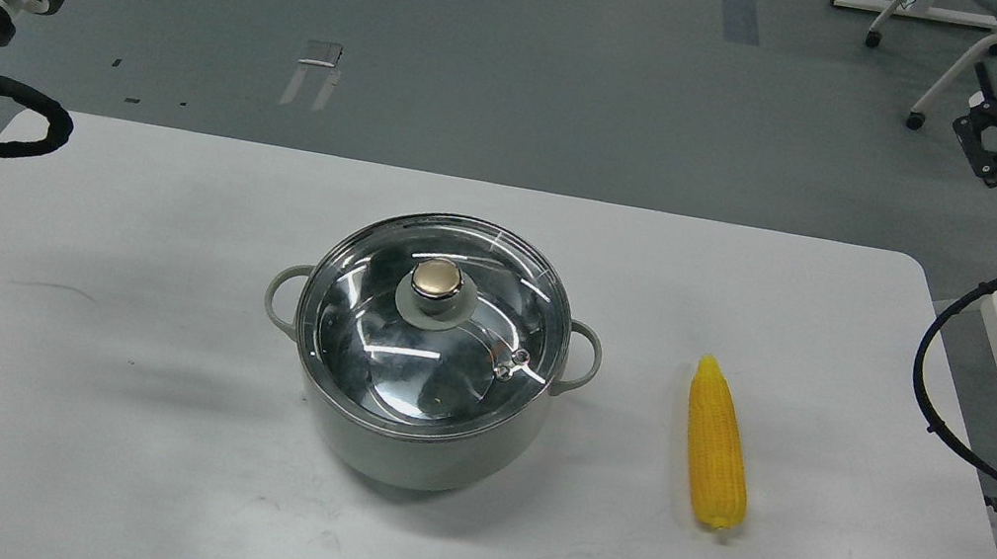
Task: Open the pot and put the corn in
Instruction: 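Raise the left arm and move the left gripper toward the pot, then lower the left gripper onto the lid knob and grasp it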
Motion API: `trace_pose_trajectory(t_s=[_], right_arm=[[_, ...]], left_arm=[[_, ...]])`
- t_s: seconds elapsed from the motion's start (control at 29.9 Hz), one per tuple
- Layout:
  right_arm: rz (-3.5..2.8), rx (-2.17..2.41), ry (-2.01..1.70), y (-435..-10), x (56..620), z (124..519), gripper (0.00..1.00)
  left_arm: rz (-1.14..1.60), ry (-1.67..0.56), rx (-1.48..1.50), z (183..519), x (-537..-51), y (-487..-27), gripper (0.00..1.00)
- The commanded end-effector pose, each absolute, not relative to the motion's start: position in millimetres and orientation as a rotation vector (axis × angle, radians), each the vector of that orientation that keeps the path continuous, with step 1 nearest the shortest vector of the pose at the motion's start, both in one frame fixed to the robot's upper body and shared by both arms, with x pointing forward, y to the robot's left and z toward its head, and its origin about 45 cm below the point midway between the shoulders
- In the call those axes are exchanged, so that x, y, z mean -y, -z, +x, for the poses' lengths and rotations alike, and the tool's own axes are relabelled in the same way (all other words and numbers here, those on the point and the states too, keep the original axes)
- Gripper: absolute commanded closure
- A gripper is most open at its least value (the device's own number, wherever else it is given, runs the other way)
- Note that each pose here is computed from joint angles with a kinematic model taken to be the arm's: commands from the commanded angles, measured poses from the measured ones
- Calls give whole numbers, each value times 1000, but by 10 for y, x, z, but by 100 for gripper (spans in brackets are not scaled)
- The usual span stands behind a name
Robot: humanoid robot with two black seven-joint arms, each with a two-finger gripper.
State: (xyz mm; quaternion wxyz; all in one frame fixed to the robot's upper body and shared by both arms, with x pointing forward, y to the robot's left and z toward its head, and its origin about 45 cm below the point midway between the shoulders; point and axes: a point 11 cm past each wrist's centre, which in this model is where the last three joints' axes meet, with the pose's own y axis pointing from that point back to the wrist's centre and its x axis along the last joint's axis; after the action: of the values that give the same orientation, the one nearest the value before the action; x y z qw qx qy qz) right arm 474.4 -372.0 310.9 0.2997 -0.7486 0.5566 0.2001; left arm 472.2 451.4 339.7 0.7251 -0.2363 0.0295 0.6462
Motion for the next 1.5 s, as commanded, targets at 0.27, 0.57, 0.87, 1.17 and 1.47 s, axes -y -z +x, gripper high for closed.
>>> trace_pose_trajectory(t_s=[0.27, 0.57, 0.87, 1.17, 1.47], right_arm=[[-2039, -1449, -511, -3180, 3595, 4753, 0], [-2047, -1540, -453, -3166, 3960, 4583, 0], [-2017, -1531, -363, -3222, 4057, 4413, 0], [-2011, -1517, -350, -3250, 4057, 4378, 0], [-2011, -1478, -329, -3327, 4021, 4321, 0]], left_arm=[[-563, -1441, -23, 4691, -4610, -3507, 2], [-509, -1315, 33, 4647, -4339, -3682, 2], [-165, -878, 429, 4265, -3319, -4320, 4], [134, -442, 890, 3537, -2241, -4290, 7], [283, -330, 1047, 3375, -2128, -3915, 11]])
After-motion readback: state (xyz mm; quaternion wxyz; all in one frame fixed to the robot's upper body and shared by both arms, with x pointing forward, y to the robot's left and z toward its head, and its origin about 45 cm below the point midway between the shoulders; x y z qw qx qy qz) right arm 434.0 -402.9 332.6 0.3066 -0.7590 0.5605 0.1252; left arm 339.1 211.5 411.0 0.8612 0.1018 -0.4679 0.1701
